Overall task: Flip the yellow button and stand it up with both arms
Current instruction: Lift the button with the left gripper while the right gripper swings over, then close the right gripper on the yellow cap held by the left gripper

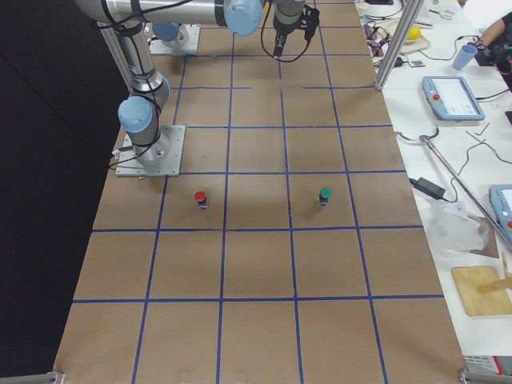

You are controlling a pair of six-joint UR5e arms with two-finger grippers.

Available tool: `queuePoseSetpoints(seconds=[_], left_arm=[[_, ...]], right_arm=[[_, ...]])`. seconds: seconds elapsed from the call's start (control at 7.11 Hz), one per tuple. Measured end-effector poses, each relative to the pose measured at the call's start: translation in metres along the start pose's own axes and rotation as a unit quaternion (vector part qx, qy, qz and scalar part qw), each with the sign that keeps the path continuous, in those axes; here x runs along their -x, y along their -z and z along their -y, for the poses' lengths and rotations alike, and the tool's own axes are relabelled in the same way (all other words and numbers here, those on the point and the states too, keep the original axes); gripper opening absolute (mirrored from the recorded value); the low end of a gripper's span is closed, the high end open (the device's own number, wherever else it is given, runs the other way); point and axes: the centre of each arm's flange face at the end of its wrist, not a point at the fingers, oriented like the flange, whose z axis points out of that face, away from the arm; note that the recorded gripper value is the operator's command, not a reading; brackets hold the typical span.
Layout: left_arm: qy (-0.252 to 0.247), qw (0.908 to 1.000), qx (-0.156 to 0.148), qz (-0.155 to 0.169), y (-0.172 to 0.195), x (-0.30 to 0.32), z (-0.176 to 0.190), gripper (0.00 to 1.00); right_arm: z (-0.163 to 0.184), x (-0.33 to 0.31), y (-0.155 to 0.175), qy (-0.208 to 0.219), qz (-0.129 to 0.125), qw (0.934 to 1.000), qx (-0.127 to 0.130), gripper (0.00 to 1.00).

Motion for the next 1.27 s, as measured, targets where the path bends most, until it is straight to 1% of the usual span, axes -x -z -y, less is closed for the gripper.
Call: queuePoseSetpoints(seconds=[0.14,0.28,0.42,0.56,0.7,0.84,0.99,1.27], left_arm=[[0.005,0.9997,-0.005,-0.024,-0.005,-0.001,-0.003,0.16],[0.009,0.9992,-0.010,-0.037,-0.007,-0.001,-0.002,0.16],[0.012,0.9987,-0.014,-0.047,-0.008,-0.001,0.000,0.16],[0.014,0.9984,-0.016,-0.052,-0.008,-0.002,0.000,0.16],[0.014,0.9982,-0.017,-0.055,-0.008,-0.003,0.000,0.16],[0.015,0.9981,-0.017,-0.057,-0.009,-0.003,0.000,0.16],[0.016,0.9980,-0.017,-0.058,-0.009,-0.003,0.000,0.16],[0.017,0.9980,-0.016,-0.059,-0.011,-0.002,0.000,0.16]], right_arm=[[0.001,-0.001,-0.004,-0.031,0.083,0.9959,0.019,1.00],[0.004,-0.001,-0.008,-0.055,0.161,0.9850,0.030,1.00],[0.006,0.000,-0.014,-0.074,0.236,0.9682,0.037,1.00],[0.003,0.001,-0.020,-0.089,0.285,0.9535,0.042,1.00],[-0.012,0.001,-0.026,-0.103,0.305,0.9456,0.051,1.00],[-0.036,-0.002,-0.033,-0.126,0.310,0.9400,0.067,1.00],[-0.056,-0.004,-0.038,-0.150,0.309,0.9355,0.083,1.00],[-0.077,-0.006,-0.044,-0.175,0.305,0.9302,0.103,1.00]])
